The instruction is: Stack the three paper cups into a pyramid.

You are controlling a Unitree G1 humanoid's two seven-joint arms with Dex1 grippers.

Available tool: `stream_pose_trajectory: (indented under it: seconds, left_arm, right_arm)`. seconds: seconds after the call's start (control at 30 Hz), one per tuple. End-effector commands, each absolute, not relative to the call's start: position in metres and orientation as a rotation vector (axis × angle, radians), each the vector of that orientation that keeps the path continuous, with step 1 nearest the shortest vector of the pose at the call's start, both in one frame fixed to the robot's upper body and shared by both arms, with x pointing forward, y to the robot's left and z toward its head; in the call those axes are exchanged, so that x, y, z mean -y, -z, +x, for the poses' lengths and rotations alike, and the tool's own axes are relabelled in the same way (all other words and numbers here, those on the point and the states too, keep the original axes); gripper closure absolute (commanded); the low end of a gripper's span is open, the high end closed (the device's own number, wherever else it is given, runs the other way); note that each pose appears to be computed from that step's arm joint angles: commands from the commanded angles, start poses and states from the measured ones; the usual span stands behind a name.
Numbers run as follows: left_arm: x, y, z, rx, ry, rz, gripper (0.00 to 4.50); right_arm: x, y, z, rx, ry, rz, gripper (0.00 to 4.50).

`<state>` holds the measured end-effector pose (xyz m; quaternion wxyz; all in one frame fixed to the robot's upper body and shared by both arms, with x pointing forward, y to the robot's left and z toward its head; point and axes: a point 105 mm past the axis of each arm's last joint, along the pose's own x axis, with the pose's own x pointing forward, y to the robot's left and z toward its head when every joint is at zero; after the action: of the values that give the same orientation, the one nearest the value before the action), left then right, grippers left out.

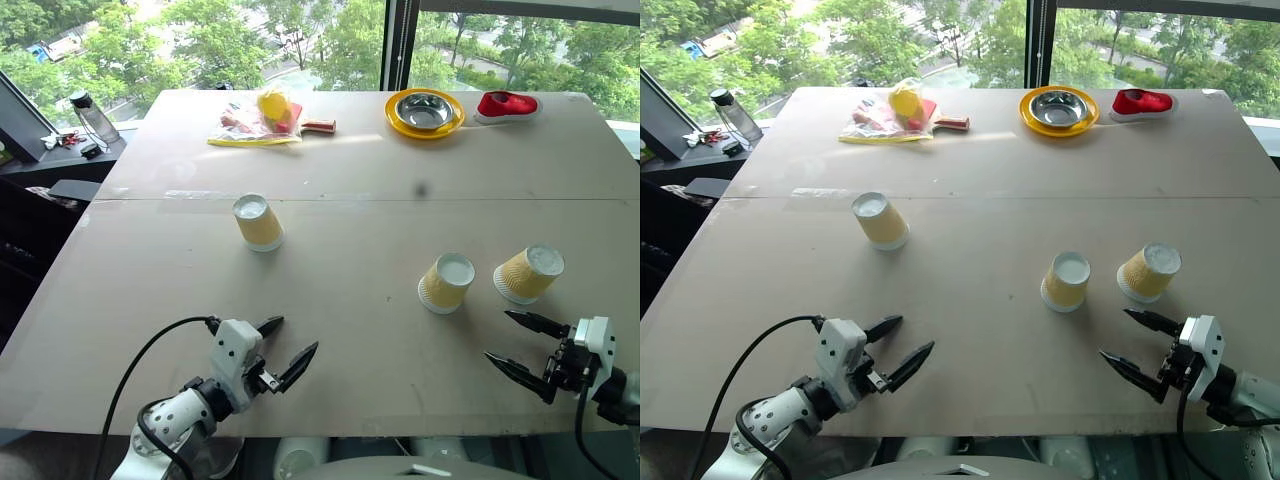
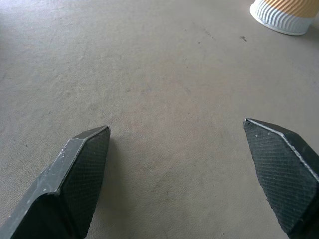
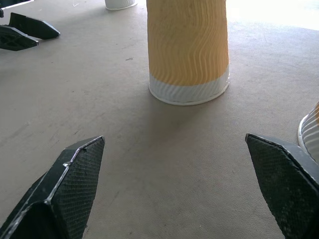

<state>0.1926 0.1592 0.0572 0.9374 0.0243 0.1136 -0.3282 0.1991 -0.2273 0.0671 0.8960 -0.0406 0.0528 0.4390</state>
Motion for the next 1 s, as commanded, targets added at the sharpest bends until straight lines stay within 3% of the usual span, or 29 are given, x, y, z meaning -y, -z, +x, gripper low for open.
stream_pose_trajectory:
  seconds: [0.03, 0.63, 0.87, 1.0]
  left_arm:
    - [-0.157, -0.063, 0.19, -0.207, 0.693, 0.063, 0.11]
    - [-0.162, -0.054, 0.185, -0.2, 0.717, 0.061, 0.11]
    - [-0.158, -0.059, 0.187, -0.159, 0.747, 0.076, 0.11]
    - [-0.157, -0.077, 0.2, -0.09, 0.776, 0.09, 0.11]
  right_arm:
    - [0.231, -0.075, 0.197, -0.079, -0.902, -0.101, 0.0]
    - [0.229, -0.078, 0.199, -0.079, -0.903, -0.111, 0.0]
    - [0.223, -0.088, 0.203, -0.046, -0.904, -0.122, 0.0]
    - [0.206, -0.099, 0.216, 0.004, -0.892, -0.155, 0.0]
